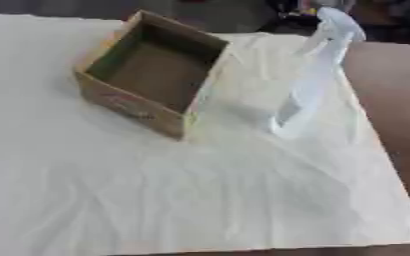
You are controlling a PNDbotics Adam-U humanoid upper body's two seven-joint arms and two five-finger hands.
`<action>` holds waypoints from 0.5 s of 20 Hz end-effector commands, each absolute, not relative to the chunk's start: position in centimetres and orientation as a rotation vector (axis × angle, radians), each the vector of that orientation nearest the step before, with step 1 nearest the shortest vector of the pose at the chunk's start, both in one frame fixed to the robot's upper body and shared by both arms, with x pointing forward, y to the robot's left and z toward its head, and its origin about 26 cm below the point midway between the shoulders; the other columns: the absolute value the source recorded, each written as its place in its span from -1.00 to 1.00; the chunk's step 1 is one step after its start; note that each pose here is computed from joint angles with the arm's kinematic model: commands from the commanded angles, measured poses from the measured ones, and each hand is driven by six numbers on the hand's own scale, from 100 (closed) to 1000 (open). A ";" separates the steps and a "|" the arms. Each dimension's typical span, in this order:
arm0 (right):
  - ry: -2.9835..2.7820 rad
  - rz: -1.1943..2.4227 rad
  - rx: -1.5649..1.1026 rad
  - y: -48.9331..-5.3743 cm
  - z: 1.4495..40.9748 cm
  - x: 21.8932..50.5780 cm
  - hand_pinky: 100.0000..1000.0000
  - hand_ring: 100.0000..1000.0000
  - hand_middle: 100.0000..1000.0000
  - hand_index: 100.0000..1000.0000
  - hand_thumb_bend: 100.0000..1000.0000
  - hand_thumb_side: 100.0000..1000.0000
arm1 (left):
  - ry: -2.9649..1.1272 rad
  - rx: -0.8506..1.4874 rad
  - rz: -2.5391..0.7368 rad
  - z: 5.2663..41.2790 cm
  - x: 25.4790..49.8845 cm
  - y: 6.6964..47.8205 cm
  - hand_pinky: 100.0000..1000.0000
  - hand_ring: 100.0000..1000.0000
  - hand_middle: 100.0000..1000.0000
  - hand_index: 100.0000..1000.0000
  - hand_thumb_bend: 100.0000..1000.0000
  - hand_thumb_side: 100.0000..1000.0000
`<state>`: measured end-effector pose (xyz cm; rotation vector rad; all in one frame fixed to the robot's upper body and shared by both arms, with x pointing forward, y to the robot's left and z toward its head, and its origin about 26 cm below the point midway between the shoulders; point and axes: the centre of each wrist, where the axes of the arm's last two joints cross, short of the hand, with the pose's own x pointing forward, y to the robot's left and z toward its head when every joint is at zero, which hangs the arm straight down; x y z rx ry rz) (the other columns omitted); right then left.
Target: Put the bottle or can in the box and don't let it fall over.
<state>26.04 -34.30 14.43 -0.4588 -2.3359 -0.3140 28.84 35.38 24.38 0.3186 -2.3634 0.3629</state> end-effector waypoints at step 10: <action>-2.362 -0.285 -0.463 -34.4 15.3 25.8 1.00 1.00 1.00 0.80 -1.00 -0.17 | -2.407 0.340 0.334 25.6 28.4 35.5 1.00 1.00 1.00 0.43 -0.35 0.09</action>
